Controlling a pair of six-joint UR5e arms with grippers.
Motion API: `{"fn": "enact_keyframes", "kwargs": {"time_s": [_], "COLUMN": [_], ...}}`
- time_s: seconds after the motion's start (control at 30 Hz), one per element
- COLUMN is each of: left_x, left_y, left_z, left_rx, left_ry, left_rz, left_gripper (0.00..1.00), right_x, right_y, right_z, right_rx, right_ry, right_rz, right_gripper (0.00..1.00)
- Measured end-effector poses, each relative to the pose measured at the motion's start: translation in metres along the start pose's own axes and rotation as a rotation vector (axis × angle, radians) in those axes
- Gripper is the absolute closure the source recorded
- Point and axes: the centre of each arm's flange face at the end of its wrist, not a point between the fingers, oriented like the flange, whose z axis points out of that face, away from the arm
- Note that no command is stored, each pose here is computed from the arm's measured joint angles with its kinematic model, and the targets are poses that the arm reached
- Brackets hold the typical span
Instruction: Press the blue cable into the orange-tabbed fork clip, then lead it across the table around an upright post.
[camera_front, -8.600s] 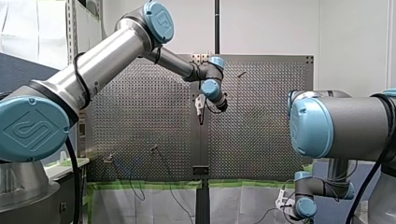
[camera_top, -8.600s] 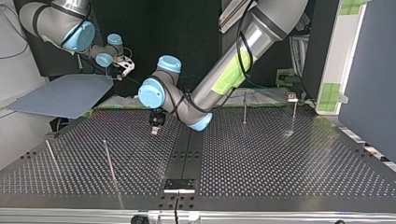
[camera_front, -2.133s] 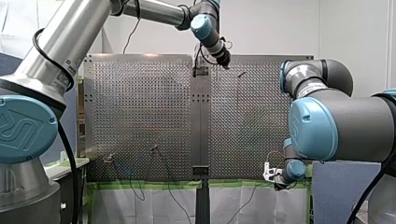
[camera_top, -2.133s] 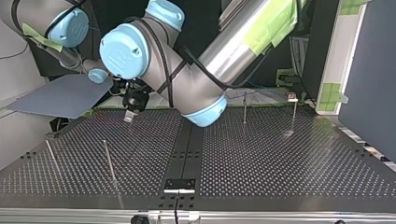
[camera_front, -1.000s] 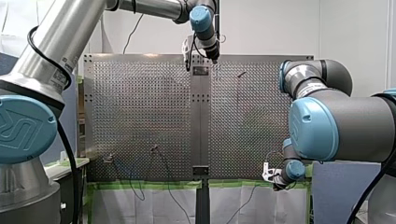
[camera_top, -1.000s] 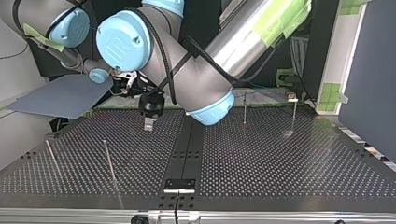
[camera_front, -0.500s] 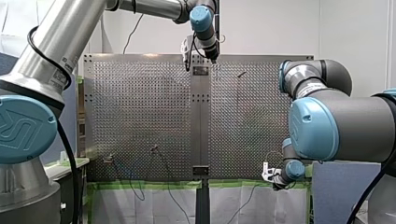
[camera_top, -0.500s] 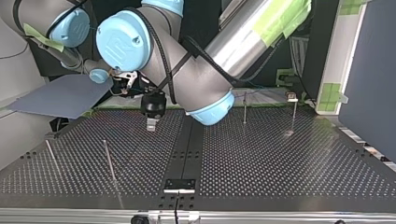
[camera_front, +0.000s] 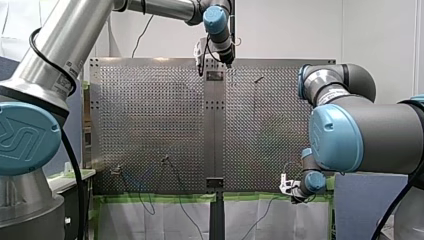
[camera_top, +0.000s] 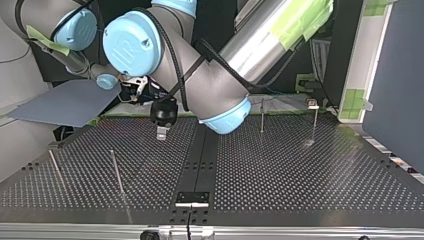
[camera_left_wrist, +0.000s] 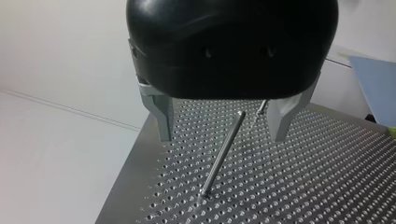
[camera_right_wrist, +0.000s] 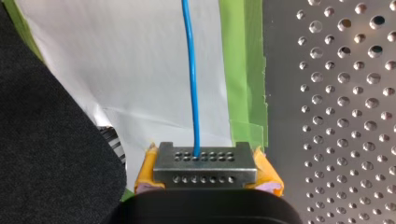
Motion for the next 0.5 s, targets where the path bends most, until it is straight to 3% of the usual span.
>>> {"fn": "enact_keyframes", "kwargs": {"time_s": [0.27,0.5], "left_x": [0.0,-0.007], "left_y": [0.0,0.02], "left_z": [0.001,0.007], "left_rx": [0.009,0.026], "left_ry": [0.004,-0.02], "left_rz": [0.02,0.013], "left_gripper": [0.0,0.0], "right_x": [0.001,0.004], "right_y": [-0.001,-0.006], "right_z": [-0.001,-0.004], "right_rx": [0.007,0.031], "right_ry": [0.0,-0.01], "right_rz": [0.0,0.001], "right_gripper": [1.0,1.0]}}
